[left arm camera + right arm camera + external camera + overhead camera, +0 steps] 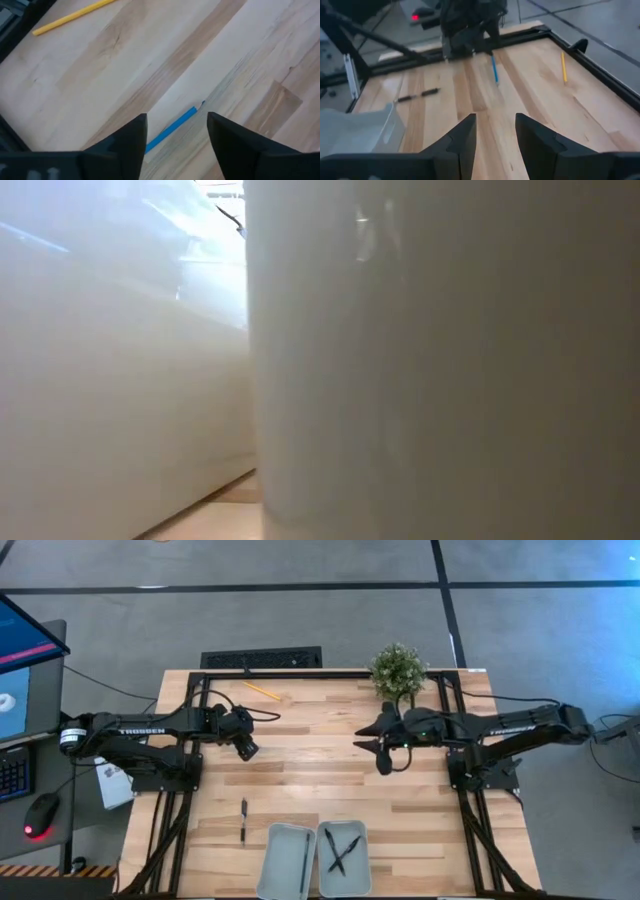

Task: Sort pens & pencils
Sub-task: Put the blue pencil into the left gray bin

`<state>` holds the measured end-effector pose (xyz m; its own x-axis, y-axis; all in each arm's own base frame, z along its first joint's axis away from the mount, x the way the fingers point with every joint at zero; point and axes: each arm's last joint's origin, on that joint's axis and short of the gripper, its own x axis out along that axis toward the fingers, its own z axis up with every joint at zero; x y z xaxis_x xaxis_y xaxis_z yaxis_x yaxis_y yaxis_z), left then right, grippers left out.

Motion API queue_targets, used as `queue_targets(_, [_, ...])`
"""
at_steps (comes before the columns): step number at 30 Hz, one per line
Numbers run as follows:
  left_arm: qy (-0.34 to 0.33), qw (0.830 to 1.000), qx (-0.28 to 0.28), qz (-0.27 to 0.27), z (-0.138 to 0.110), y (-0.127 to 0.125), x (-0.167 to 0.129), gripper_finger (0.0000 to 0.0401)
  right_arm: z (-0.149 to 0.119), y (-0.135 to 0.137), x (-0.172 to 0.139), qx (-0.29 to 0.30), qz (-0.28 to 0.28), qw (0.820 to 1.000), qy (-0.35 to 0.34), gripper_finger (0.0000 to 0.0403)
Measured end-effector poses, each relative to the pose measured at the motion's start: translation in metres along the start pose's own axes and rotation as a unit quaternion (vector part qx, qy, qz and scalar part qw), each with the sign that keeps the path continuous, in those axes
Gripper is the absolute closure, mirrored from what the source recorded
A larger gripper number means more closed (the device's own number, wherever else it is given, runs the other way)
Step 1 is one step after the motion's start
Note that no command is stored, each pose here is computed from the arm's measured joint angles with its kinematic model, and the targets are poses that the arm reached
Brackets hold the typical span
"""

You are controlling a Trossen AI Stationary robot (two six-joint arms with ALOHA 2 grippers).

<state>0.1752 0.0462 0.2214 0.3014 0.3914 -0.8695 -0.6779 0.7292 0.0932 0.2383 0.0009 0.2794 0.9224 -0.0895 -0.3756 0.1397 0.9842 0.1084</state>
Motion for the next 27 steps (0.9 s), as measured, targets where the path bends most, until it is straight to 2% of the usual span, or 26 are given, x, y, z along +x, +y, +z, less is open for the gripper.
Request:
queue_targets(7, [0.004,1.0,0.016,-0.003,-0.001,0.0,0.0,0.0179,-0.001,-0.007,0.009,0.013,-0.009,0.999,-0.035,0.0243])
queue_targets(10, [0.005,0.997,0.075,-0.005,0.0,0.0,0.0,0.018,0.001,-0.01,0.015,0.017,-0.014,0.998,-0.051,0.0246])
queue_targets(13, [0.02,0.988,0.148,-0.044,-0.001,0.0,0.0,0.018,0.0,-0.014,0.021,0.02,-0.022,0.998,-0.053,0.0247])
queue_targets(16, [0.032,0.979,0.183,-0.083,-0.002,-0.002,0.002,0.018,-0.003,-0.017,0.027,0.021,-0.029,0.998,-0.048,0.0248])
queue_targets(22, [0.062,0.973,0.212,-0.063,0.001,0.002,0.015,0.018,-0.01,-0.023,0.039,0.022,-0.04,0.999,-0.027,0.0246])
queue_targets(27, [0.099,0.958,0.265,-0.054,0.004,0.006,0.033,0.018,-0.013,-0.022,0.045,0.022,-0.04,0.999,-0.019,0.0249])
